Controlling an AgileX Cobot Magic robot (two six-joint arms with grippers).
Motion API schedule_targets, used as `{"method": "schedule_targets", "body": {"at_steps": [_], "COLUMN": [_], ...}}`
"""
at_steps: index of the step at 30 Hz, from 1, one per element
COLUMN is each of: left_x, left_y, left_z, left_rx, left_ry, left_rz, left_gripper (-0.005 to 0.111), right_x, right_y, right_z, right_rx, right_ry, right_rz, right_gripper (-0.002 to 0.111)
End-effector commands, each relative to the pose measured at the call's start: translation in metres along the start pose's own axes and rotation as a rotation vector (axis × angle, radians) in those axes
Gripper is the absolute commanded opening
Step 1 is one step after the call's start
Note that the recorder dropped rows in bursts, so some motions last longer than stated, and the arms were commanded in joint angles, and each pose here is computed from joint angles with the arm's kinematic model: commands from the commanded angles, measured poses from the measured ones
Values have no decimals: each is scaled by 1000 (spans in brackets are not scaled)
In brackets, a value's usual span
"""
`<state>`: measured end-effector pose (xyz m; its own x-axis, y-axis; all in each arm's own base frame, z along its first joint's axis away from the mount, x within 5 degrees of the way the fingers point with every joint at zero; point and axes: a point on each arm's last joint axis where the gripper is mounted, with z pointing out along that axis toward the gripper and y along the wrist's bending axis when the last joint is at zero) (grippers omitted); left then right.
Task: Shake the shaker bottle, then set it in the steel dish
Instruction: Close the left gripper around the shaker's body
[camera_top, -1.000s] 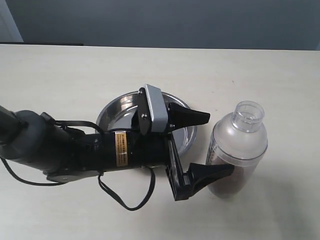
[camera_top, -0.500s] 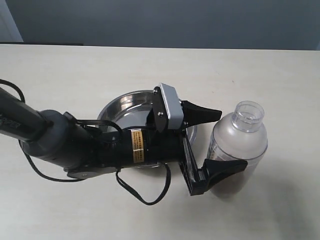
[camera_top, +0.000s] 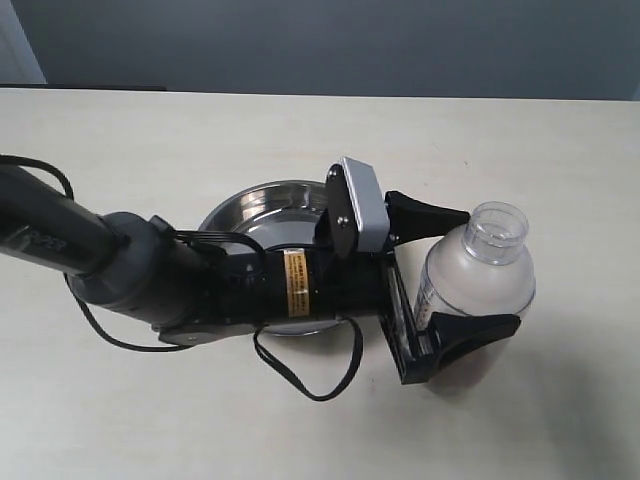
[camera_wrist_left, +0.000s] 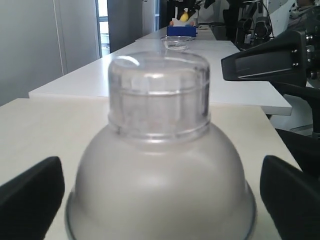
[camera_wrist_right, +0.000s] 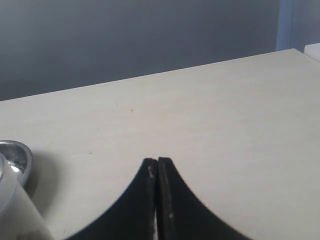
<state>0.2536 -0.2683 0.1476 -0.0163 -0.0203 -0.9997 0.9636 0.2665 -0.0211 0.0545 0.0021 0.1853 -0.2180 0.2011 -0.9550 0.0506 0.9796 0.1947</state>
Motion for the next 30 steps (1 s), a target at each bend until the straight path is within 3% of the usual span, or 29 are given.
{"method": "schedule_targets", "body": {"at_steps": [1, 11, 26, 27, 28, 29, 30], "left_x": [-5, 10, 28, 28, 27, 27, 28], "left_y": [-1, -7, 0, 1, 3, 3, 2], "left_z": [6, 30, 33, 33, 33, 33, 33], "left_rx": [18, 59, -9, -19, -33, -33, -23], "left_ry": [-28, -24, -10, -13, -18, -18, -15], "left_rz": [-13, -40, -61, -72, -79, -79, -75], "left_gripper": [105, 105, 102, 97, 83, 61, 28], "right_x": [-1, -1, -1, -1, -1, -1, -1], "right_y": [0, 0, 0, 0, 0, 0, 0], "right_z": [0, 0, 0, 0, 0, 0, 0], "right_rx": [4, 4, 4, 4, 4, 4, 4], "right_ry": [-13, -13, -13, -13, -13, -13, -13], "right_rz": [-2, -2, -2, -2, -2, -2, -2], "right_gripper": [-1, -1, -1, -1, -1, -1, -1]}}
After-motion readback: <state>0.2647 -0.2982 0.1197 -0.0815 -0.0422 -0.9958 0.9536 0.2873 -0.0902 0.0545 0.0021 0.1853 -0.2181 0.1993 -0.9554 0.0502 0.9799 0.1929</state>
